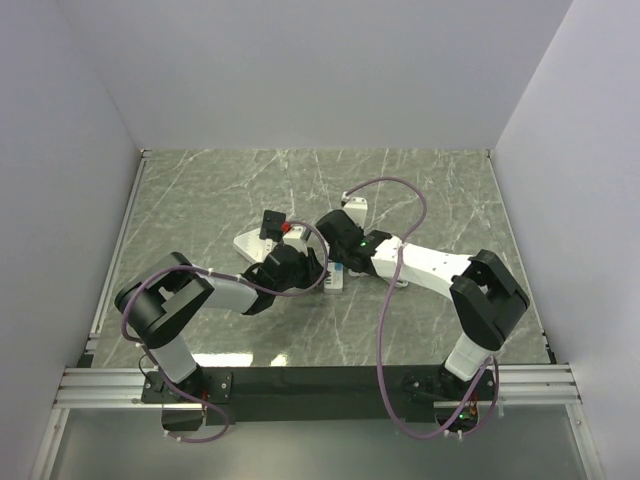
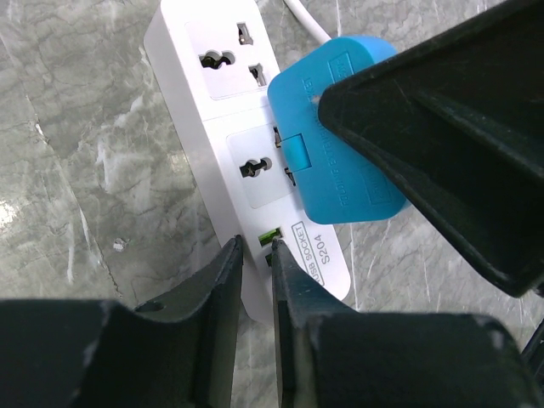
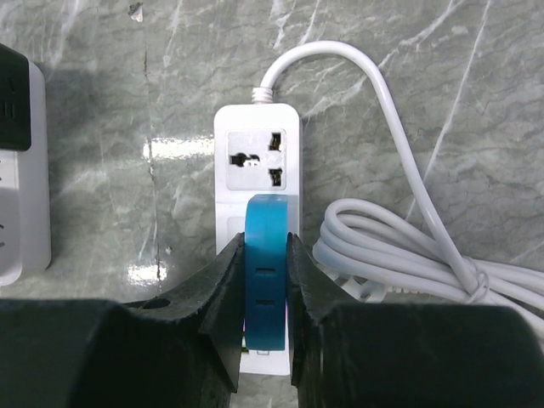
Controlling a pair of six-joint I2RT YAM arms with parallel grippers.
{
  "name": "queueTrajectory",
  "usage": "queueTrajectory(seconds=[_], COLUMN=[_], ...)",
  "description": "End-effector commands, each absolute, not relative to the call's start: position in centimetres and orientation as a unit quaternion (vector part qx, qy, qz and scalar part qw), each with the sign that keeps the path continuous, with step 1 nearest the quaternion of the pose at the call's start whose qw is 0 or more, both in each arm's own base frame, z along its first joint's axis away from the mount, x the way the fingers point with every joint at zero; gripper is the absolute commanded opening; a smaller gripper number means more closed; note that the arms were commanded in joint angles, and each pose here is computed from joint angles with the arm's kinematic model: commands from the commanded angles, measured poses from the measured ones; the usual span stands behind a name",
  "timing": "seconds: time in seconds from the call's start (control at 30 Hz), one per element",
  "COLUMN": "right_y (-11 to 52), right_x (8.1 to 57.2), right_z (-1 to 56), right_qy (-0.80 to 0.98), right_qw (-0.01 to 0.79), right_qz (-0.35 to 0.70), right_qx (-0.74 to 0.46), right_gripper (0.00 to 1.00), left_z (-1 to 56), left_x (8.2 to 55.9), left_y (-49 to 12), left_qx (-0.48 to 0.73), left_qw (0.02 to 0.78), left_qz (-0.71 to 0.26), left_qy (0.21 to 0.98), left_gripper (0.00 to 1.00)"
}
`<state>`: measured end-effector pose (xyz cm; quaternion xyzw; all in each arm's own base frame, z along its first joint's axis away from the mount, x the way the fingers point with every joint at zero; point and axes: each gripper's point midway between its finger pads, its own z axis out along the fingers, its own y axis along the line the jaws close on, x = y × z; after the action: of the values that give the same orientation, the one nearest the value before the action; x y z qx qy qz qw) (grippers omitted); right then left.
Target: Insert the plug
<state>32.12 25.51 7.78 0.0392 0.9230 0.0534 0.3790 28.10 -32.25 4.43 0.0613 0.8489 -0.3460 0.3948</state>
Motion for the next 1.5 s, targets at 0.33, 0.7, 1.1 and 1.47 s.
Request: queueTrajectory(seconds=[0.33,0.7,1.1,1.47], right_y=[23.8,23.3,22.3,23.8], right_x=[23.6,21.4,18.5,18.9], right_z=[-1.8,-3.9,-6.3,-3.9], right_qy=[0.976,0.981,0.988,0.982], right_qw=[0.218,0.189,0.152,0.186], right_qz=[0.009,-0.002,-0.007,0.013], right_qx=[-0.016,-0.031,-0.035,-0.039], right_gripper=[0.00,0.00,0.00,0.00], left_z=[1.2,1.0,0.5,0.8], left_x=[26.9,27.3,27.4,27.6], left_y=[-31.6,-31.3,-31.2,-31.1], left_qx=[0.078,0.072,0.072,0.072], left_qw=[0.353,0.359,0.355,0.361], left_qz=[-0.310,-0.297,-0.290,-0.288], left_qy=[0.879,0.882,0.886,0.884], left_gripper=[0.21,0.20,0.18,0.17])
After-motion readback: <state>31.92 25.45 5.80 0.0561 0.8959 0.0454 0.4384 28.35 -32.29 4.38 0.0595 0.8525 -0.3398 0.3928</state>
